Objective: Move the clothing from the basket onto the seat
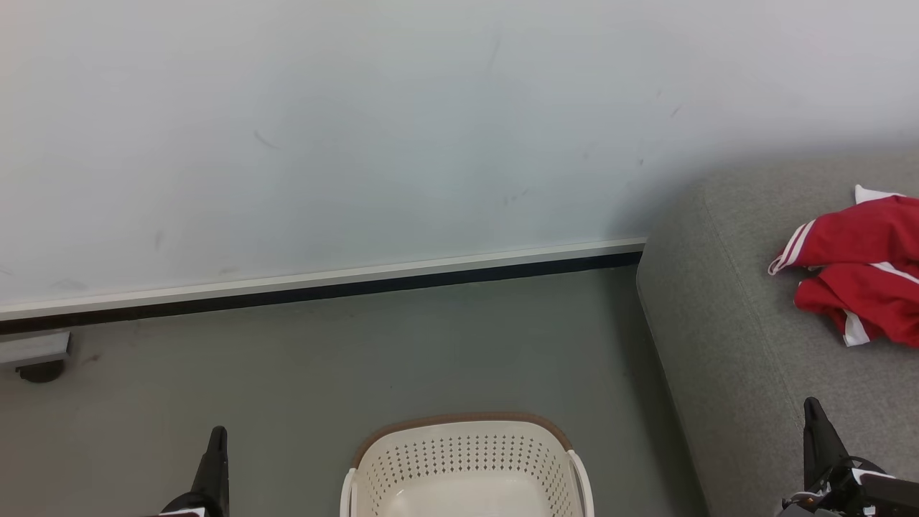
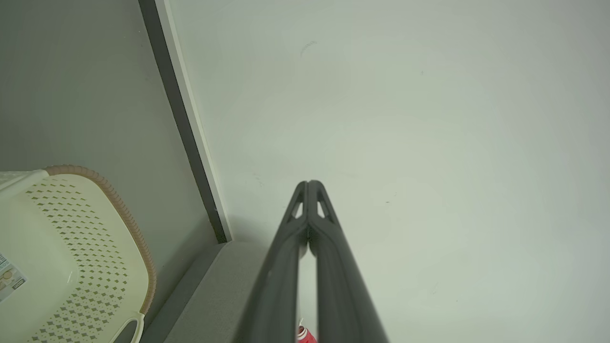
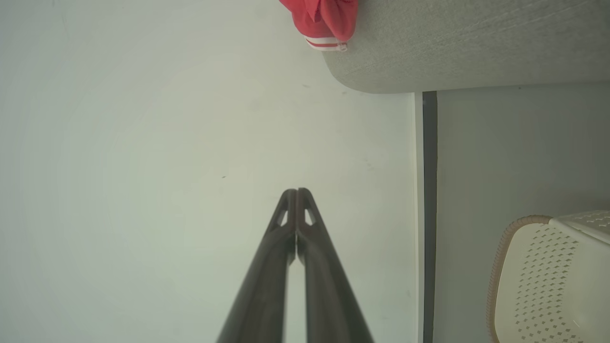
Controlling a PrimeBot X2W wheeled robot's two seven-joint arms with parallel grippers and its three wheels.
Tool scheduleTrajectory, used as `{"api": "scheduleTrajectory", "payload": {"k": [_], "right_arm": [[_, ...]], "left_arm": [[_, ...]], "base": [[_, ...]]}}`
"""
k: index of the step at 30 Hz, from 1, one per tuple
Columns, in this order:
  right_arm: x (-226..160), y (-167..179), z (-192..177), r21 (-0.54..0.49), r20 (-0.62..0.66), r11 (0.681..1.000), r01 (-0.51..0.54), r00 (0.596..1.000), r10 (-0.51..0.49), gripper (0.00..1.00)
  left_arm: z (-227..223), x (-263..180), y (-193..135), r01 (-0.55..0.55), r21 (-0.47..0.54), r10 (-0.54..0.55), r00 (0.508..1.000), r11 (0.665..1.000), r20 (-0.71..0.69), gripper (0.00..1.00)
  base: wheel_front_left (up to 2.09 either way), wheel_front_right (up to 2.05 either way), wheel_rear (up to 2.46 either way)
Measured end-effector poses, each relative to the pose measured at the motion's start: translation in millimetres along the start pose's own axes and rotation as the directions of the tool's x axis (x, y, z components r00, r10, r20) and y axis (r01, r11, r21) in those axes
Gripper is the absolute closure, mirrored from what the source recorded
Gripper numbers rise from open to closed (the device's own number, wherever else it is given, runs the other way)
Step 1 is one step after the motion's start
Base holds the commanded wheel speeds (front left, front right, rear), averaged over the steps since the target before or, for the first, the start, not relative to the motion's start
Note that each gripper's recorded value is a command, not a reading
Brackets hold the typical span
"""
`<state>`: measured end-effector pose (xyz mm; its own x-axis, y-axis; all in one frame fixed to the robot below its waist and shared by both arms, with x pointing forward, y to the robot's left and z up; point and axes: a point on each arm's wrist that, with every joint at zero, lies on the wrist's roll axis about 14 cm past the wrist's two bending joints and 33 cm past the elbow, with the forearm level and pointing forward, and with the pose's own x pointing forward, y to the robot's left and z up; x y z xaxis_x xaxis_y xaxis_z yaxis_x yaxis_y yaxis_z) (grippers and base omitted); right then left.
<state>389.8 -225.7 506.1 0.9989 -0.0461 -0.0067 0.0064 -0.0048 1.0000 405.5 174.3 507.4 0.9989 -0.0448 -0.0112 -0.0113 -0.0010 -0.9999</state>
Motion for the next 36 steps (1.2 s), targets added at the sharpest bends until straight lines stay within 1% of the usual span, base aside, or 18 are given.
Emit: {"api": "scheduleTrajectory", "payload": {"k": [36], "right_arm": [[0.0,0.1,0.2,0.001,0.000,1.000,0.000,1.000,0.000,1.00]], "left_arm": [[0.0,0.0,0.0,0.000,0.000,0.000,1.000,1.000,0.000,1.00]], "base": [[0.00,0.00,0.00]]}}
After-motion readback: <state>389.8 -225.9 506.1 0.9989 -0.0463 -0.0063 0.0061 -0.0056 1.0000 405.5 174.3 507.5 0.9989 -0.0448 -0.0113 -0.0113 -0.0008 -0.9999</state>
